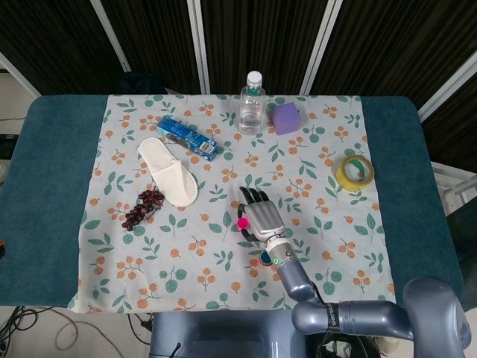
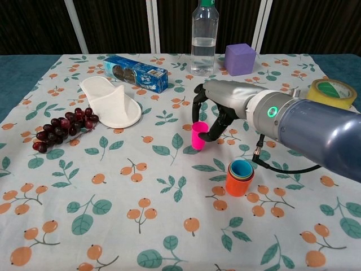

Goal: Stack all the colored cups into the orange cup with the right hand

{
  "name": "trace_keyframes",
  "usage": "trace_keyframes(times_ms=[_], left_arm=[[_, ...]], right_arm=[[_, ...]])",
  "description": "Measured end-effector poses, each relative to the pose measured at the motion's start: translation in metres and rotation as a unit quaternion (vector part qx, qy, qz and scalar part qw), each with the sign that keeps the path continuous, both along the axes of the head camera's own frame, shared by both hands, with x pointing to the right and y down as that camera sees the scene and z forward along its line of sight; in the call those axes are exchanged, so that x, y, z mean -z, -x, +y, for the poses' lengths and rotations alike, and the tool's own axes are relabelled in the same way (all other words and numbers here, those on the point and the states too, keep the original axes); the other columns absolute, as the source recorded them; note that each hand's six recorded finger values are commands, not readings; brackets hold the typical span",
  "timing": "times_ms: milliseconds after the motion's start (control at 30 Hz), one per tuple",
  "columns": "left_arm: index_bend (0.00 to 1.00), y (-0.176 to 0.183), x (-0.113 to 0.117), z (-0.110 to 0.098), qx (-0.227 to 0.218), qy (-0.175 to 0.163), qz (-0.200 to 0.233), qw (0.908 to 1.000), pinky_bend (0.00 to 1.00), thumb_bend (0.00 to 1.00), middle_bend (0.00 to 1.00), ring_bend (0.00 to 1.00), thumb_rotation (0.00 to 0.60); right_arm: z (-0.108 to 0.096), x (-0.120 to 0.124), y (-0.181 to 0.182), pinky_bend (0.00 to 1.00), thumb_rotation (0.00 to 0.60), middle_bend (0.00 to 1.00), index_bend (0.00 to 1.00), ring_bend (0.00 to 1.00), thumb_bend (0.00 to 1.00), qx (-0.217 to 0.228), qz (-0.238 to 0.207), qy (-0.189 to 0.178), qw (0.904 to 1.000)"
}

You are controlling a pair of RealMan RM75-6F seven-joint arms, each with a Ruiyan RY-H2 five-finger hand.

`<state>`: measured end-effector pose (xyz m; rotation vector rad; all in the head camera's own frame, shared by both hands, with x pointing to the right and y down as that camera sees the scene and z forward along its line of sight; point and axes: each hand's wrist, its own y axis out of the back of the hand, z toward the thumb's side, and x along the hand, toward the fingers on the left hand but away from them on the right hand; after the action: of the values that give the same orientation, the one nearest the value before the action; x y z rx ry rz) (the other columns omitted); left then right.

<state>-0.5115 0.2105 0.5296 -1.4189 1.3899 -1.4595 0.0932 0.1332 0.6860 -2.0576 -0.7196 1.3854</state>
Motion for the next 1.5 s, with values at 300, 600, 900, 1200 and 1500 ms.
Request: trace_keyframes(times_ms=[300,600,900,1200,1500], left_arm=[[0.15,-0.002,-0.001,0.001,-0.003,0.0,0.0,1.0,0.0,0.75,0.01,0.0,0.6],[0.15,-0.004,-0.001,0.002,-0.006,0.001,-0.001,1.0,0.0,0.75,0.01,0.0,0.6],[0.15,-0.005,-0.001,0.002,-0.007,0.002,-0.002,1.0,0.0,0.76,0.01,0.0,0.6],[0.15,-0.004,-0.001,0.002,-0.006,0.002,-0.003,1.0,0.0,0.75,0.01,0.0,0.6],[0.15,-0.004,-0.001,0.001,-0.005,0.001,-0.002,1.0,0.0,0.76,0.01,0.0,0.6]], right_arm=[[0.011,0.042,-0.019,0.12,0.6,0.0,0.49,0.03,0.46,0.02,-0.012,-0.02,0.9995],[0.048,0.081,-0.055,0.12,0.6,0.0,0.49,0.03,0.46,0.037,-0.024,-0.03,0.9986],[0.068,0.086,-0.078,0.12,0.6,0.0,0.49,0.03,0.46,0.028,-0.027,-0.031,0.9987],[0.074,0.077,-0.081,0.12,0.6,0.0,0.49,0.03,0.46,0.027,-0.029,-0.022,0.999],[0.076,0.07,-0.076,0.12,0.6,0.0,0.49,0.03,0.46,0.027,-0.031,-0.015,0.999]])
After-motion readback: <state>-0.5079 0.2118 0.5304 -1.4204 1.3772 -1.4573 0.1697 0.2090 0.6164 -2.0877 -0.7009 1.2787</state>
